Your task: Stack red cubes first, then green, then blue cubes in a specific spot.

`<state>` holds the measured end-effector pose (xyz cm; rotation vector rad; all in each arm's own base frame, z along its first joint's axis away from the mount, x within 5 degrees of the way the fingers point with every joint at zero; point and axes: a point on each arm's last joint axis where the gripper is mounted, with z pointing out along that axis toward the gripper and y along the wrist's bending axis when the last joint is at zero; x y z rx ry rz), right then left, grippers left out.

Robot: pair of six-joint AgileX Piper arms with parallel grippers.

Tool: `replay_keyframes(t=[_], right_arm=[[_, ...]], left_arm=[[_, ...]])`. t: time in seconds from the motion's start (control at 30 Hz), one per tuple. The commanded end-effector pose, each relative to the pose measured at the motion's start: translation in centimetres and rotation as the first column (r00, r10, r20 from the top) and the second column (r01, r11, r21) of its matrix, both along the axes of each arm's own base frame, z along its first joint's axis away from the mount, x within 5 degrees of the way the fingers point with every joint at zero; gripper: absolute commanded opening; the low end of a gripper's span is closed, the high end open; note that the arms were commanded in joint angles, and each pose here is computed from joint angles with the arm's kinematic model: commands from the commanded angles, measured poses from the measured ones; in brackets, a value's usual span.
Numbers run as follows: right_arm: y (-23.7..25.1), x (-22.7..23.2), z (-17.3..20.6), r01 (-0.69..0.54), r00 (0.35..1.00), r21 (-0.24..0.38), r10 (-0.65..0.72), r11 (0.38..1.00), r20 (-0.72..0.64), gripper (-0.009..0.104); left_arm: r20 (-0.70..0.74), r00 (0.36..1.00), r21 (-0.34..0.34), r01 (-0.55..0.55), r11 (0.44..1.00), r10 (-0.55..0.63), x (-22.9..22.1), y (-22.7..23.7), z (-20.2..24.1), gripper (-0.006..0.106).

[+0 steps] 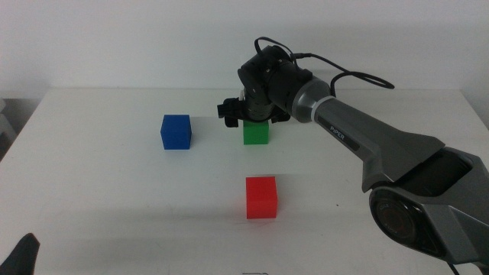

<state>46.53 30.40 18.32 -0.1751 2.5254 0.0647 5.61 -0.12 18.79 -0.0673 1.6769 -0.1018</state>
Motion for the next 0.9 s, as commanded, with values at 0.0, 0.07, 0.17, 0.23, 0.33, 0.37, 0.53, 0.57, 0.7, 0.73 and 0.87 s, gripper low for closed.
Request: replay_keyframes(t=[0.0, 0.07, 0.17, 0.23, 0.33, 0.37, 0.53, 0.57, 0.7, 0.73, 0.87], right_arm=[[-0.6, 0.3, 5.4, -0.013, 0.988, 0.055, 0.005, 0.998, 0.154, 0.094], [-0.5, 0.4, 5.1, -0.01, 0.989, 0.059, 0.001, 0.998, 0.15, 0.092], [-0.5, 0.5, 4.7, -0.006, 0.99, 0.057, -0.002, 0.998, 0.144, 0.088], [-0.5, 0.5, 4.4, -0.002, 0.99, 0.053, -0.005, 0.999, 0.142, 0.084], [-0.5, 0.6, 3.9, 0.007, 0.991, 0.05, -0.013, 0.999, 0.131, 0.076], [-0.5, 0.6, 3.8, 0.01, 0.991, 0.051, -0.017, 0.999, 0.13, 0.074], [-0.7, 0.8, 4.1, 0.036, 0.987, 0.04, -0.042, 0.999, 0.154, 0.05], [-0.8, 0.8, 4.2, 0.038, 0.986, 0.033, -0.043, 0.999, 0.158, 0.044], [-1.2, 0.5, 5.3, 0.052, 0.987, 0.003, -0.051, 0.999, 0.155, 0.001], [-1.3, 0.4, 5.9, 0.055, 0.986, -0.001, -0.054, 0.998, 0.155, -0.001], [-1.4, -0.8, 9.3, 0.039, 0.983, -0.008, -0.037, 0.999, 0.179, -0.001]], left_arm=[[0.105, 0.994, -0.002, 0.006, 1.0, -0.006, -0.1, 0.0, 1.0, 0.092], [0.105, 0.994, -0.002, 0.006, 1.0, -0.006, -0.1, 0.0, 1.0, 0.092], [0.105, 0.994, -0.002, 0.006, 1.0, -0.006, -0.1, 0.0, 1.0, 0.092], [0.105, 0.994, -0.002, 0.006, 1.0, -0.006, -0.1, 0.0, 1.0, 0.092], [0.105, 0.994, -0.002, 0.006, 1.0, -0.006, -0.1, 0.0, 1.0, 0.092], [0.105, 0.994, -0.002, 0.006, 1.0, -0.006, -0.1, 0.0, 1.0, 0.092], [0.105, 0.994, -0.002, 0.006, 1.0, -0.006, -0.1, 0.0, 1.0, 0.092], [0.105, 0.994, -0.002, 0.006, 1.0, -0.006, -0.1, 0.0, 1.0, 0.092], [0.105, 0.994, -0.002, 0.006, 1.0, -0.006, -0.1, 0.0, 1.0, 0.092], [0.105, 0.994, -0.002, 0.006, 1.0, -0.006, -0.1, 0.0, 1.0, 0.092], [0.105, 0.994, -0.002, 0.006, 1.0, -0.006, -0.1, 0.0, 1.0, 0.092]])
